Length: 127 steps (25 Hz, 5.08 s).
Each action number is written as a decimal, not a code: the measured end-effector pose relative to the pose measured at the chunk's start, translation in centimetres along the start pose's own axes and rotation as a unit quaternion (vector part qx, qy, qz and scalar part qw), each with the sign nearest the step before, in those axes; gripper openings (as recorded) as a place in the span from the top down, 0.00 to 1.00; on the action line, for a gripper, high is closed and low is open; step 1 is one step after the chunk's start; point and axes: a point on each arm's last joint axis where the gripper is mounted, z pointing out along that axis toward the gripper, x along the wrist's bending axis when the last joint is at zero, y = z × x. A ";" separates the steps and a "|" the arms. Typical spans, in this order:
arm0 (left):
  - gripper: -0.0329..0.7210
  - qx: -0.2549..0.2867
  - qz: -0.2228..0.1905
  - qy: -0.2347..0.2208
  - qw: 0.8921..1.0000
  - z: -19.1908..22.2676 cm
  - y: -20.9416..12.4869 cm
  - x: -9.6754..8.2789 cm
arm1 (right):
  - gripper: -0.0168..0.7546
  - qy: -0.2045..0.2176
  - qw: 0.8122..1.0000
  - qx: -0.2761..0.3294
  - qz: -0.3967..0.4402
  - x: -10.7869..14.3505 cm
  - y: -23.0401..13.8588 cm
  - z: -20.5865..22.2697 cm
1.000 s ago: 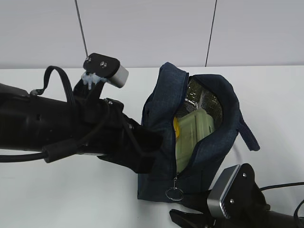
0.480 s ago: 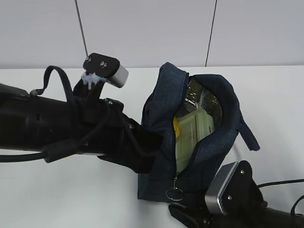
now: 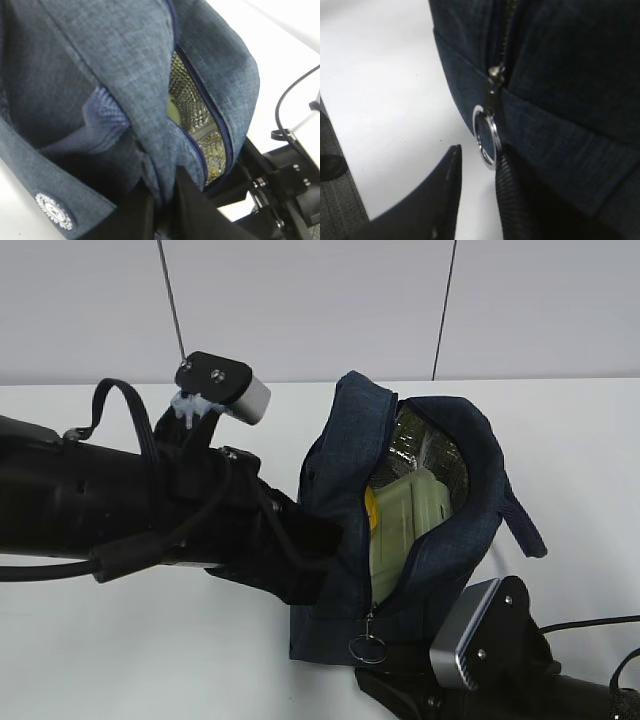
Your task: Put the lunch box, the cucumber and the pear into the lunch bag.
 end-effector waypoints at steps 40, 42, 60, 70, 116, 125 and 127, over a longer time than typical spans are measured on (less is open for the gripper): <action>0.95 -0.001 0.002 0.017 1.000 0.0 0.0 0.3 | 0.73 -0.008 0.999 -0.014 0.042 -0.3 0.6 0.5; 0.95 -0.001 0.002 0.017 1.000 0.0 0.0 0.3 | 0.73 -0.008 0.999 -0.014 0.043 -0.3 0.6 0.5; 0.95 0.002 0.015 0.036 0.999 0.0 0.0 0.7 | 0.98 0.052 0.998 -0.031 0.031 0.8 1.6 0.1; 0.95 0.002 0.015 0.039 0.999 0.0 0.0 0.7 | 0.98 0.066 0.995 -0.066 0.042 1.2 3.3 -1.1; 0.95 0.001 0.019 0.025 1.000 -0.1 0.0 0.4 | 0.98 -0.079 0.970 -0.229 0.011 -1.3 10.9 -3.8; 0.95 0.009 0.039 0.014 0.999 -0.1 -0.1 0.2 | 0.98 -0.092 0.965 -0.244 0.006 -1.8 12.5 -3.3; 0.95 0.011 0.044 0.014 0.999 -0.1 -0.2 0.2 | 0.98 -0.097 0.966 -0.239 0.010 -1.9 12.7 -3.1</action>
